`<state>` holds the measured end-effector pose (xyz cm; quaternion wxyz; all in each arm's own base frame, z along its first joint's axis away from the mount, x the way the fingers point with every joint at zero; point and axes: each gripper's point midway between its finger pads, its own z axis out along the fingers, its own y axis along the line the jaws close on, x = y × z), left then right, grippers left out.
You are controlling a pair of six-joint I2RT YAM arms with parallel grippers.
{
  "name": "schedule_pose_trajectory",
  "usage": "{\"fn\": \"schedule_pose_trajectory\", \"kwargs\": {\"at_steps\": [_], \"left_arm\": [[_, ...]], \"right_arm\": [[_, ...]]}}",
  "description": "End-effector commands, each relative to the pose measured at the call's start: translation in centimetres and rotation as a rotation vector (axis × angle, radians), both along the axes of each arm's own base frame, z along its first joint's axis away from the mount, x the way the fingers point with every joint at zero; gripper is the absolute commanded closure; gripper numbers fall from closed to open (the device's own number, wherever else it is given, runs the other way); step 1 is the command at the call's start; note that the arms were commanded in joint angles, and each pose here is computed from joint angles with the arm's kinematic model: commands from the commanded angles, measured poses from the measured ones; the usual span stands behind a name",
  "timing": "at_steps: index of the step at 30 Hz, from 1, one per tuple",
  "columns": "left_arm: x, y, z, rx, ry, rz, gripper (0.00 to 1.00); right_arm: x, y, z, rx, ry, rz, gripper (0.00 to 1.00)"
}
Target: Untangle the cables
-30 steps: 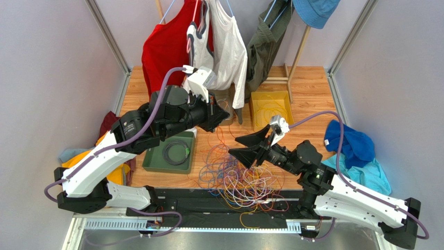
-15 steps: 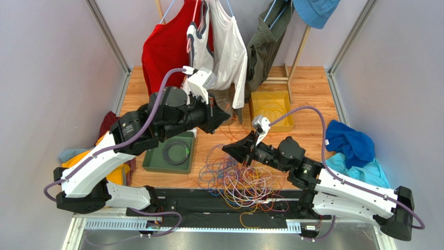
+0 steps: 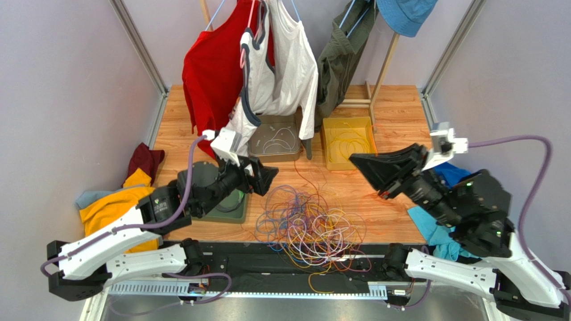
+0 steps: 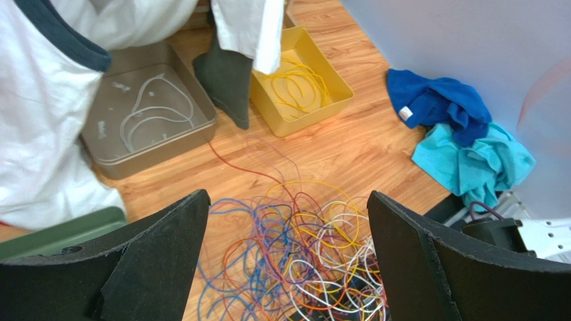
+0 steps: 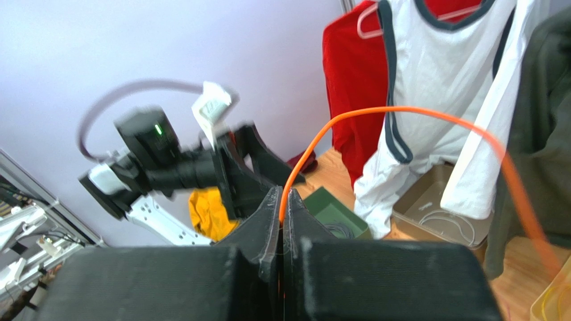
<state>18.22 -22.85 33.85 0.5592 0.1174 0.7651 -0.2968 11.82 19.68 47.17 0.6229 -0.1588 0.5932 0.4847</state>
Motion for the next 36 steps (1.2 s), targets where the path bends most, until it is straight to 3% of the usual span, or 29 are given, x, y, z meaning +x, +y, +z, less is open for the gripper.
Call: {"fn": "schedule_pose_trajectory", "kwargs": {"at_steps": [1, 5, 12, 25, 31, 36], "left_arm": [[-1.1, -1.3, 4.1, -0.296, -0.199, -0.105, 0.03], [-2.7, -3.7, 3.6, -0.443, -0.296, -0.249, 0.03], [-5.0, -9.8, 2.8, -0.431, -0.276, -0.488, 0.02], [-6.1, -14.8, 0.8, -0.427, -0.311, -0.613, 0.02], [-6.5, -16.6, 0.9, -0.432, -0.311, -0.672, 0.16], [-6.6, -16.8, 1.1, -0.455, -0.313, -0.68, 0.05]], "right_arm": [[0.5, 0.1, -0.5, -0.134, 0.037, -0.024, 1.0], [0.6, 1.2, -0.3, -0.147, 0.054, -0.001, 1.0], [1.0, 2.2, -0.7, -0.138, 0.068, 0.007, 1.0], [0.1, 4.2, -0.7, -0.123, 0.096, 0.102, 1.0], [-0.3, 4.6, -0.5, -0.112, 0.1, 0.13, 1.0], [-0.6, 4.6, -0.4, -0.111, 0.101, 0.141, 1.0]]}}
